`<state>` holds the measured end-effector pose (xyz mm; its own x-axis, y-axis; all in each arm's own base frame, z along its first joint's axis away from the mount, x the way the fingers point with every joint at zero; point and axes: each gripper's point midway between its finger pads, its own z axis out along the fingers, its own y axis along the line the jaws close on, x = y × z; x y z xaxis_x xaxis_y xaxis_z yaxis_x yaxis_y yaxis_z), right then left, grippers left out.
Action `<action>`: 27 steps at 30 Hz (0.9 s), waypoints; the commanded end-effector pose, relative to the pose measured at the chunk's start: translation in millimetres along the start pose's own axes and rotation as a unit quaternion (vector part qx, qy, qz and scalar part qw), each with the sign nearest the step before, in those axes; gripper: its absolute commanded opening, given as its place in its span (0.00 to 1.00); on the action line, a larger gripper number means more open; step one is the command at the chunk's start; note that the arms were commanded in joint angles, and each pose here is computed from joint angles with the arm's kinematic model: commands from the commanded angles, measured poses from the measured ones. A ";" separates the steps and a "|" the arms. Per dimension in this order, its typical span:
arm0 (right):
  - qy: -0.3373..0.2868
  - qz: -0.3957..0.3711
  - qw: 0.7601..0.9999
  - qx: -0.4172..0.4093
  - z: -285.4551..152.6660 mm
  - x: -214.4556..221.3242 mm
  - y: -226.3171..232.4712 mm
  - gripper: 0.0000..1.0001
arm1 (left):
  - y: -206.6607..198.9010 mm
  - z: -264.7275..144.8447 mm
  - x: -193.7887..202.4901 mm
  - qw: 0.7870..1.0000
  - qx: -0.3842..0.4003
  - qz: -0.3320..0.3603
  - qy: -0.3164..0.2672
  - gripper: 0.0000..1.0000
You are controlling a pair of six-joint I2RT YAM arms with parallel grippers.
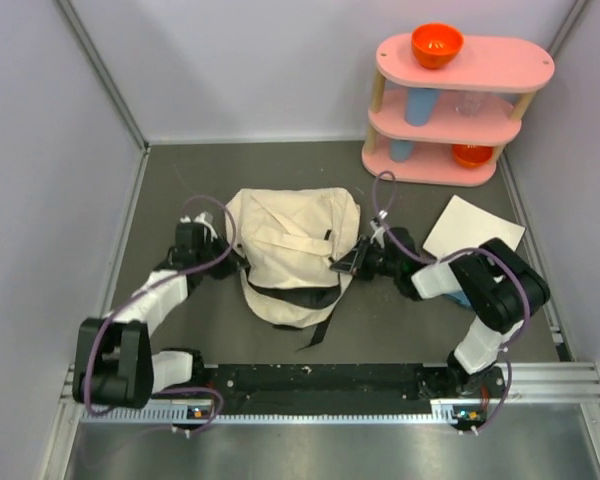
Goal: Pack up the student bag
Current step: Adjust the student bag at the center of the board.
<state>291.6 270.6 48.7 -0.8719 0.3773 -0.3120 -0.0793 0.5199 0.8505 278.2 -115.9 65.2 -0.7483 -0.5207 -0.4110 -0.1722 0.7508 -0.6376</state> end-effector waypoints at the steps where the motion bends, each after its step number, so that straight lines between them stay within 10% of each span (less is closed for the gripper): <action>1: -0.004 -0.026 0.998 -0.059 4.2 51.4 60.2 0.24 | -41.7 -3.0 -58.2 0.996 0.038 0.081 0.008 0.28; 8: -0.059 -0.041 0.997 -0.004 -20.4 56.4 48.7 0.64 | -14.1 -33.5 -77.1 0.990 -0.051 0.127 -0.012 0.69; 15: -0.147 -0.113 0.979 0.081 -60.0 -4.4 56.9 0.87 | -4.3 -89.9 -85.9 0.977 -0.118 0.160 -0.073 0.84; 21: -0.168 -0.076 0.977 0.102 -74.2 -37.7 41.6 0.89 | -67.6 -125.3 -96.3 0.969 0.005 0.206 -0.138 0.95; 27: -0.164 -0.054 0.977 0.121 -67.2 -39.3 28.0 0.89 | -150.1 -127.5 -60.5 0.959 0.165 0.216 -0.080 0.98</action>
<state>281.9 217.6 108.7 -0.6673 0.5081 -0.5446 -0.0191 0.7193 0.6945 271.6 -87.5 226.7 -0.5998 -0.3113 -0.7371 0.1446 0.8639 -0.4825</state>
